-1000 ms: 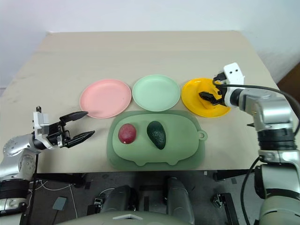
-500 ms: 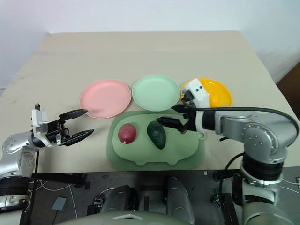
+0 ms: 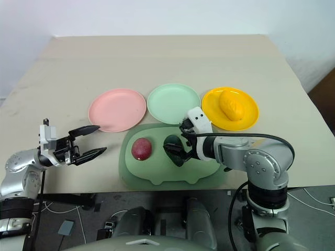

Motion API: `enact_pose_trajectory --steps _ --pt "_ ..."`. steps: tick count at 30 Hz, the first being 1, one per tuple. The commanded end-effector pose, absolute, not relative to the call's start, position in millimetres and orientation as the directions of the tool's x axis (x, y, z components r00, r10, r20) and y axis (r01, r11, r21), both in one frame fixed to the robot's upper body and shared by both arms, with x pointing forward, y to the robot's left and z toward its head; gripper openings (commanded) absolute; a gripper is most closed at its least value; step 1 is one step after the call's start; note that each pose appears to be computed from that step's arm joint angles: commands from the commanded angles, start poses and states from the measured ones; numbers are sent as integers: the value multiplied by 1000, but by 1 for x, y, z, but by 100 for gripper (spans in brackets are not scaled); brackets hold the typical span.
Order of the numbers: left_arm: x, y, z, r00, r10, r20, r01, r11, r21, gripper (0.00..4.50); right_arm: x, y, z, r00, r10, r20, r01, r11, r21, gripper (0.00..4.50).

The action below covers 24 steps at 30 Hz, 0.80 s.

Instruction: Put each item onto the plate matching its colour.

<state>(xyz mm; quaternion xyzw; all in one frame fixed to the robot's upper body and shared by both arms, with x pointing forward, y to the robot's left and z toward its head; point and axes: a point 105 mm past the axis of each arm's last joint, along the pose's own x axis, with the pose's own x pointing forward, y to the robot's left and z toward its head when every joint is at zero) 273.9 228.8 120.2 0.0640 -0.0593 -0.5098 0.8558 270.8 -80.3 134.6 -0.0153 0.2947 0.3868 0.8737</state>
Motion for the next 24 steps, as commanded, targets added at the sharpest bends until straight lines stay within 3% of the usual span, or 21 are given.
enact_pose_trajectory --steps 1,8,12,14,19,24 --pt "272 226 129 466 -883 52 860 466 210 450 269 -75 128 512 657 -553 -692 697 187 447" --pt "272 224 132 472 -880 56 855 472 213 450 273 -72 121 512 643 -569 -697 699 163 447" --pt "272 223 133 475 -878 57 853 476 213 450 280 -73 126 532 640 -555 -694 705 146 322" --pt "272 222 133 476 -877 59 852 477 214 450 284 -72 137 538 656 -529 -707 693 141 314" --pt "274 221 135 477 -877 63 851 479 217 450 330 -74 197 627 711 -318 -692 696 190 314" --pt "277 220 135 474 -878 65 852 476 220 450 384 -85 207 737 608 -295 -605 788 113 314"
